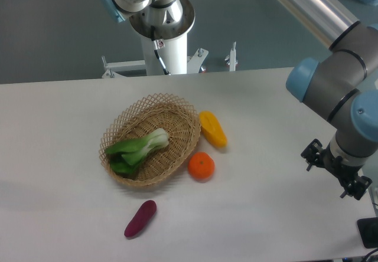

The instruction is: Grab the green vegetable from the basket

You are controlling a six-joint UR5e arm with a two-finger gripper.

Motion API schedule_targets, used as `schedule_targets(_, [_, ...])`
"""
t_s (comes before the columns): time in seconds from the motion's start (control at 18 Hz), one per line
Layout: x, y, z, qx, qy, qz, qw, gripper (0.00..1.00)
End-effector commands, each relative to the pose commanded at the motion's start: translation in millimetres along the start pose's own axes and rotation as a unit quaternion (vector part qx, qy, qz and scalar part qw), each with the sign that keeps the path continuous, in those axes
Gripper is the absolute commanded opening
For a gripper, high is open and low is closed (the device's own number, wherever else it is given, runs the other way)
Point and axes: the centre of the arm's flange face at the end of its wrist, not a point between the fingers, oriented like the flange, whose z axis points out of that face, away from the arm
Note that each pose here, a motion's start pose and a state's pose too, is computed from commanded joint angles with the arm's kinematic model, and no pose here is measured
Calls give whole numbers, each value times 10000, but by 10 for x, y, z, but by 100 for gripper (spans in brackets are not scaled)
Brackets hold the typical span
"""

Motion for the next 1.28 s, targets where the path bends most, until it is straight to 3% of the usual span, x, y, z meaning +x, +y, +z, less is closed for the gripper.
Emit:
schedule_targets(0.33, [160,-93,-8,308,33,-314,9990,100])
schedule_targets(0.67, [538,-553,41,295,200,-374,9987,100])
schedule_targets(1.28, [1733,-1104,-13,212,685,164,9973,100])
